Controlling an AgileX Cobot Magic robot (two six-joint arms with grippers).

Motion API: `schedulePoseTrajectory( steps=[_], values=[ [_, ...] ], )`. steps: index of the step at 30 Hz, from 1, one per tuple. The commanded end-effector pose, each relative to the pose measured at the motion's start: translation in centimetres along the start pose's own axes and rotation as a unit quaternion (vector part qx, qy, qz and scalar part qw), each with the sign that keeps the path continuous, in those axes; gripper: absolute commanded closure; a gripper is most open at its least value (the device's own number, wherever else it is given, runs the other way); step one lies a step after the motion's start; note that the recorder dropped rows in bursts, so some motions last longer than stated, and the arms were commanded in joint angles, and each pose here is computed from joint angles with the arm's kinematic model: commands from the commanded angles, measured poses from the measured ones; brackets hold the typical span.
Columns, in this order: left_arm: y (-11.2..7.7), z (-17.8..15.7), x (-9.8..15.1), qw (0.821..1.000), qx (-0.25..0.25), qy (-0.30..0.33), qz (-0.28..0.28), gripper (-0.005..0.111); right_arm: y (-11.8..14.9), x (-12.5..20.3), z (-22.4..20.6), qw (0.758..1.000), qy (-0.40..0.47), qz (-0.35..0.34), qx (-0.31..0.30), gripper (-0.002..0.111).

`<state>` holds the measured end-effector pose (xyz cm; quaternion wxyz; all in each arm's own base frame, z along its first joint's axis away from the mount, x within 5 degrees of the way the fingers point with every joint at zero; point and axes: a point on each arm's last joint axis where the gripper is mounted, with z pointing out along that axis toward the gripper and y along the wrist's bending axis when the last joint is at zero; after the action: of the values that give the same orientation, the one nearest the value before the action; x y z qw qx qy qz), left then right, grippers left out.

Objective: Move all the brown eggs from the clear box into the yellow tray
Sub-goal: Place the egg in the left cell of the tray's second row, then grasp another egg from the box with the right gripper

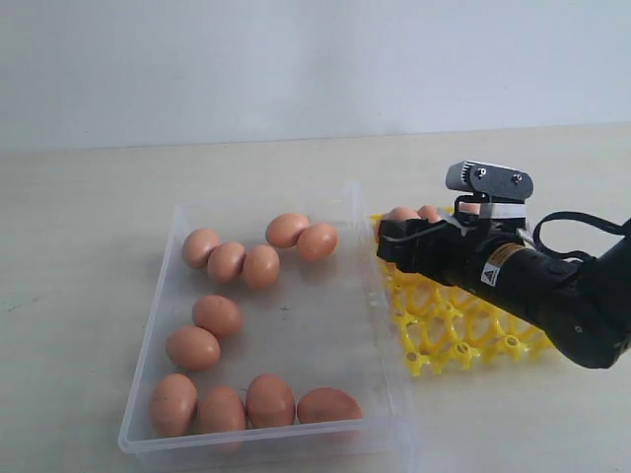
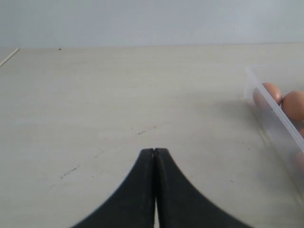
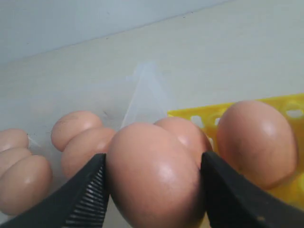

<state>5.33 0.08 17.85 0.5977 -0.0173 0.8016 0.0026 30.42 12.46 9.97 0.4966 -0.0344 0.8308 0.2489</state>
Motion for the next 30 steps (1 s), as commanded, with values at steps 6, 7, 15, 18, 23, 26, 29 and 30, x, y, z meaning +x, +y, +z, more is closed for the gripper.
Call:
schedulePoseTrajectory(
  steps=[6, 7, 15, 18, 23, 26, 29, 30],
  values=[
    [0.0, -0.1, -0.3, 1.0, 0.003, -0.012, -0.005, 0.107, 0.0, -0.2, 0.0, 1.0, -0.015, -0.003, -0.021, 0.051],
    [0.0, -0.1, -0.3, 1.0, 0.003, -0.012, -0.005, 0.107, -0.1, -0.2, -0.1, 1.0, -0.017, 0.0, -0.015, 0.048],
    [0.0, -0.1, -0.3, 1.0, 0.003, -0.012, -0.005, 0.107, 1.8, -3.8, -1.7, 0.998, -0.011, -0.049, -0.031, 0.062],
    [0.0, -0.1, -0.3, 1.0, 0.003, -0.012, -0.005, 0.107, 4.0, -7.3, -2.8, 0.996, 0.021, -0.088, -0.016, 0.082],
    [0.0, -0.1, -0.3, 1.0, 0.003, -0.012, -0.005, 0.107, 10.5, -12.0, -2.5, 0.977, 0.102, -0.182, 0.034, 0.108],
    [0.0, -0.1, -0.3, 1.0, 0.003, -0.012, -0.005, 0.107, 15.1, -9.8, -0.4, 0.95, 0.197, -0.24, -0.025, 0.108],
    [0.0, -0.1, -0.3, 1.0, 0.003, -0.012, -0.005, 0.107, 17.5, -7.7, 2.1, 0.934, 0.274, -0.22, -0.068, 0.108],
    [0.0, -0.1, -0.3, 1.0, 0.003, -0.012, -0.005, 0.107, 18.1, -7.0, 2.8, 0.925, 0.293, -0.228, -0.08, 0.106]
  ],
)
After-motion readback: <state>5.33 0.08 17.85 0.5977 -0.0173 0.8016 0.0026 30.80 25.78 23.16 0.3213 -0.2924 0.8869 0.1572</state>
